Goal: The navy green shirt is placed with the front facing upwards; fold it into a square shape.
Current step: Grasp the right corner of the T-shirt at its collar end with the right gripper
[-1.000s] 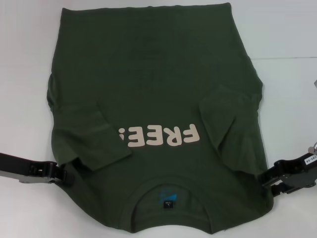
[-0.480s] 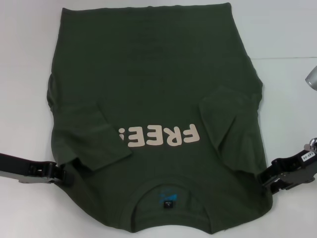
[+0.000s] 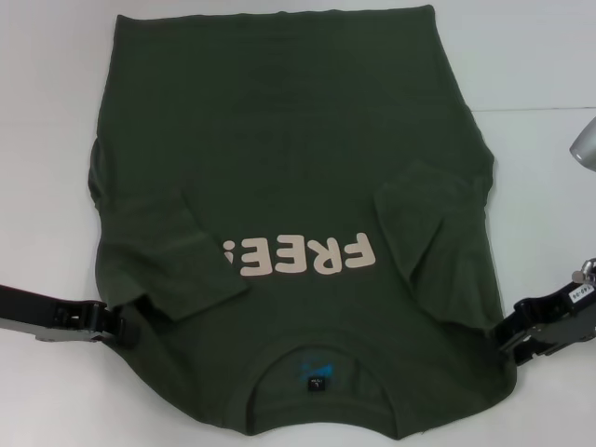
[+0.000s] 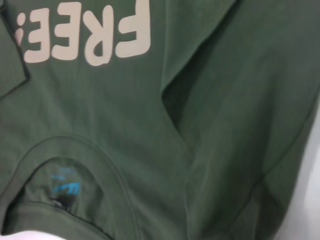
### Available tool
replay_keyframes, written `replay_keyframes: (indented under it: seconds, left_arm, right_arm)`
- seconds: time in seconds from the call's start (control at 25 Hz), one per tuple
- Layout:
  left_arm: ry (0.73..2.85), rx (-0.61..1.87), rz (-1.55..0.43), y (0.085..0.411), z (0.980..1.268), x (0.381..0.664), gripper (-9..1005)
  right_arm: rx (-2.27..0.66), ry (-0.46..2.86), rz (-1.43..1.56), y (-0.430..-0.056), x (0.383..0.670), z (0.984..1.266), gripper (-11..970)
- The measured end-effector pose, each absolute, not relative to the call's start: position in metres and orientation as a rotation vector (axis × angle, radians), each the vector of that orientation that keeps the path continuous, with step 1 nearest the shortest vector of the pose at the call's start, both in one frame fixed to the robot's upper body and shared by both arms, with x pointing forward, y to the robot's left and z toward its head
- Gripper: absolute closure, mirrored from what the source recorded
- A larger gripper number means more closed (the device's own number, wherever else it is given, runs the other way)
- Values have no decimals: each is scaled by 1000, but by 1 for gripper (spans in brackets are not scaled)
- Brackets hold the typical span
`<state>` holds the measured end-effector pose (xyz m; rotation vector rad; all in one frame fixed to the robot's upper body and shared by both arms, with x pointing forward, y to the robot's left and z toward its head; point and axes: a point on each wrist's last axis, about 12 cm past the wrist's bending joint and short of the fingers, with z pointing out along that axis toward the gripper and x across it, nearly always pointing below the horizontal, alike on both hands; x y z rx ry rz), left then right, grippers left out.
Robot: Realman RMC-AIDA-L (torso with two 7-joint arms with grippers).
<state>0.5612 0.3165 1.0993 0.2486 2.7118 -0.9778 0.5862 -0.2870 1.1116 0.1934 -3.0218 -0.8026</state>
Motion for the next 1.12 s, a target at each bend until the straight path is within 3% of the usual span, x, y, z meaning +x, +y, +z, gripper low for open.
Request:
replay_keyframes:
  seconds: [0.2, 0.72, 1.12]
  left_arm:
    - [2711, 249, -977, 317, 1099, 561, 926]
    - [2708, 241, -968, 318, 1100, 561, 927]
    - [2707, 242, -968, 318, 1100, 562, 927]
  right_arm:
    - [234, -3039, -667, -283, 586, 1112, 490]
    - [260, -3034, -672, -277, 589, 1117, 521]
    - [291, -3033, -650, -276, 590, 1118, 722]
